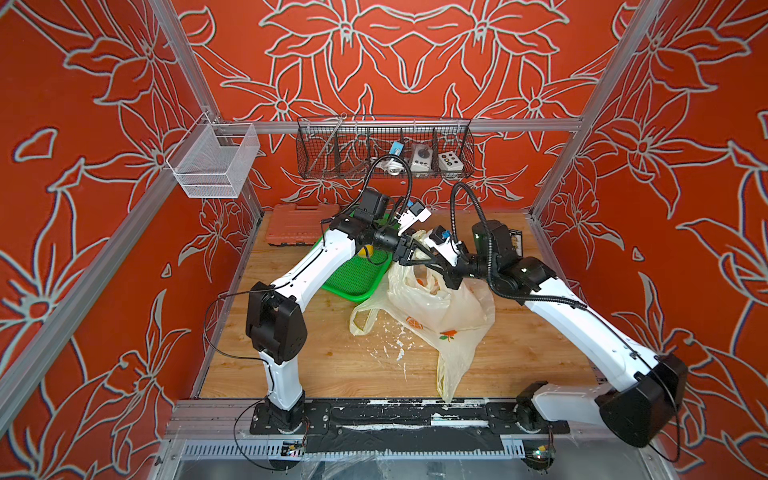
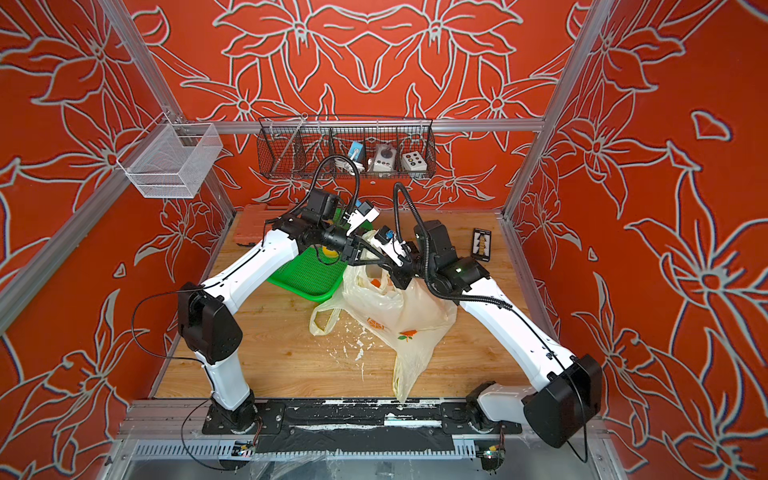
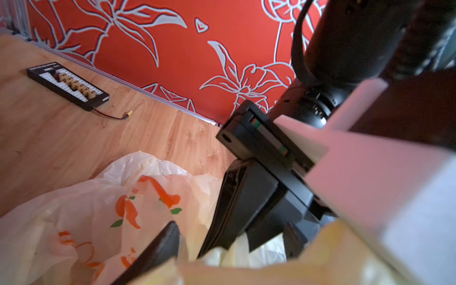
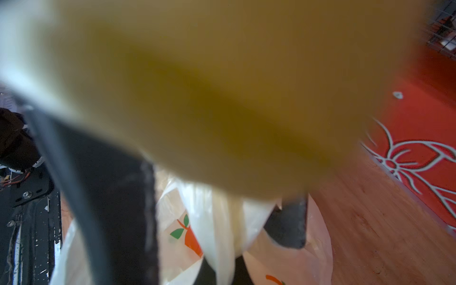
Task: Place the peach into a plastic bag & tie a knot
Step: Cross the plastic bag with the plastic bag.
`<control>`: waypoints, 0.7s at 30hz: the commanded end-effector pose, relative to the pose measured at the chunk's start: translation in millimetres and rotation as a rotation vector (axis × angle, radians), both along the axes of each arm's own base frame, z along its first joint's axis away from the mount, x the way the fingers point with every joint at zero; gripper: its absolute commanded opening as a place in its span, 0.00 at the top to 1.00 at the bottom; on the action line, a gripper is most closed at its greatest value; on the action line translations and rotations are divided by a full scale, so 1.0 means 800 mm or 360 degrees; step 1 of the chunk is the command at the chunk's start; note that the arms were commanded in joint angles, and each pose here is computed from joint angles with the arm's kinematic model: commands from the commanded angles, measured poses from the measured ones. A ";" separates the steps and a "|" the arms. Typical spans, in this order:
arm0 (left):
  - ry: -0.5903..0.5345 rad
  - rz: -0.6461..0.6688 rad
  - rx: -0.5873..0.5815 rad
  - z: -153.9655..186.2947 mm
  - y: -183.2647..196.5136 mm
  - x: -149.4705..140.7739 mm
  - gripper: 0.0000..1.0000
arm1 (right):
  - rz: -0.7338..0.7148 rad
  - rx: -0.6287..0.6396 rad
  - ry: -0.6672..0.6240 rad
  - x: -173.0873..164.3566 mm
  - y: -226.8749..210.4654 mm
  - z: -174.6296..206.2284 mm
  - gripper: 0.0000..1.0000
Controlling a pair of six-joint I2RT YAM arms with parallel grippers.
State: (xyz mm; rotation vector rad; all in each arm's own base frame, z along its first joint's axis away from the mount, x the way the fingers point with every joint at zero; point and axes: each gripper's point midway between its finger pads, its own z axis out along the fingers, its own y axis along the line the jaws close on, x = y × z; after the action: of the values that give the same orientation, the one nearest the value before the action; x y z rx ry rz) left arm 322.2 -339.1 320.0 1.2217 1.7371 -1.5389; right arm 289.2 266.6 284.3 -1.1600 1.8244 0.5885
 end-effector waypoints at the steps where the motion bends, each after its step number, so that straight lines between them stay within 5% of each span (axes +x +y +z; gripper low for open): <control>1: -0.0089 -0.0062 -0.0067 0.003 -0.002 -0.008 0.47 | 0.0007 0.0056 0.0028 -0.004 0.005 0.019 1.00; 6: -0.0203 -0.0033 -0.0149 0.007 -0.002 0.000 0.87 | 0.0044 0.0098 0.0095 -0.014 0.006 0.023 0.90; 13: -0.0253 -0.0074 -0.0193 0.002 0.002 -0.003 0.90 | -0.0016 0.0388 0.0298 -0.019 -0.013 0.067 0.56; 17: -0.0343 -0.0138 -0.0246 0.002 0.007 -0.015 0.89 | -0.0191 0.0642 0.0499 -0.004 -0.037 0.106 0.51; 21: -0.0432 -0.0190 -0.0276 0.001 0.010 -0.025 0.88 | -0.0385 0.0676 0.0787 0.016 -0.042 0.106 0.55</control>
State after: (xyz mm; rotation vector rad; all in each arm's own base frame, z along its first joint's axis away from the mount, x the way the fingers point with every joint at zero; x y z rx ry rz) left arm 316.0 -336.8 300.1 1.3133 1.5125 -1.5178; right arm 303.9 228.8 356.4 -0.6663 1.9809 0.9770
